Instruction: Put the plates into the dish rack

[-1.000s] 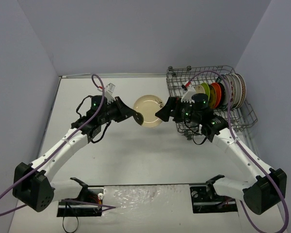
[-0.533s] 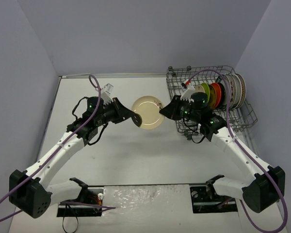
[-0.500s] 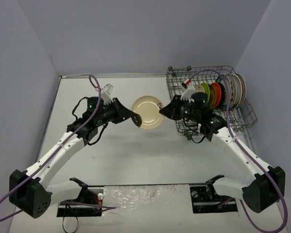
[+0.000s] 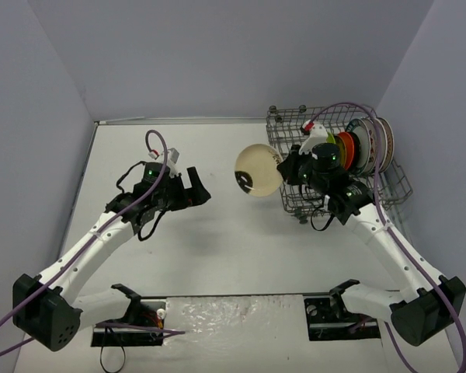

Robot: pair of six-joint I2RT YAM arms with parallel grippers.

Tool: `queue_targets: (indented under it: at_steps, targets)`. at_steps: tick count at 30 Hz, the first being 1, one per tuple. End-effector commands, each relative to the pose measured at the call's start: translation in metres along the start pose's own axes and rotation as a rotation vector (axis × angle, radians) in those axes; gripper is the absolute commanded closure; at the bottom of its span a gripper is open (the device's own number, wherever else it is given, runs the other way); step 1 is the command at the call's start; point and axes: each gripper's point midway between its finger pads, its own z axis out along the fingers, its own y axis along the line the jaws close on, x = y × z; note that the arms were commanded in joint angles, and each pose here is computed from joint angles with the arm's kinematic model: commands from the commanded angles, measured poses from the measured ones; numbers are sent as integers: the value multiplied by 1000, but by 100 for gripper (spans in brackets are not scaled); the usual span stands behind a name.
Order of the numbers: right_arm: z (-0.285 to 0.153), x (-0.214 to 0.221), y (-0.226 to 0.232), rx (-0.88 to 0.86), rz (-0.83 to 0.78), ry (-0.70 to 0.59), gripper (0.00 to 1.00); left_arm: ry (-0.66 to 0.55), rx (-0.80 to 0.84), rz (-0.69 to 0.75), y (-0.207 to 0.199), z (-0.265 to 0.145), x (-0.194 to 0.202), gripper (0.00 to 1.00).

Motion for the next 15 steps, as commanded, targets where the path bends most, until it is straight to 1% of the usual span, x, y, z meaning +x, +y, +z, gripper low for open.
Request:
queue_targets:
  at_steps: [1, 3, 4, 5, 6, 8, 10, 12, 15]
  targets:
    - [-38, -81, -71, 437, -221, -225, 100, -108, -289, 189, 53, -50, -25, 3]
    - [-43, -92, -93, 569, -274, -225, 100, -132, -392, 223, 76, -65, -26, 3]
    - [-42, -97, -105, 636, -303, -212, 100, -145, -442, 263, 88, -73, -28, 3]
    - [-39, -99, -110, 651, -304, -205, 100, -148, -451, 266, 90, -74, -28, 3]
    - [-37, -100, -118, 690, -322, -193, 100, -166, -498, 278, 100, -80, -30, 3]
    - [-29, -106, -144, 802, -358, -169, 100, -186, -546, 300, 117, -89, -30, 3]
    - [-22, -112, -160, 864, -373, -160, 100, -208, -563, 302, 127, -92, -31, 3]
    - [-13, -110, -182, 930, -383, -124, 100, -213, -595, 293, 142, -92, -26, 3]
    - [0, -119, -194, 954, -377, -149, 100, -240, -624, 283, 149, -95, -31, 3]
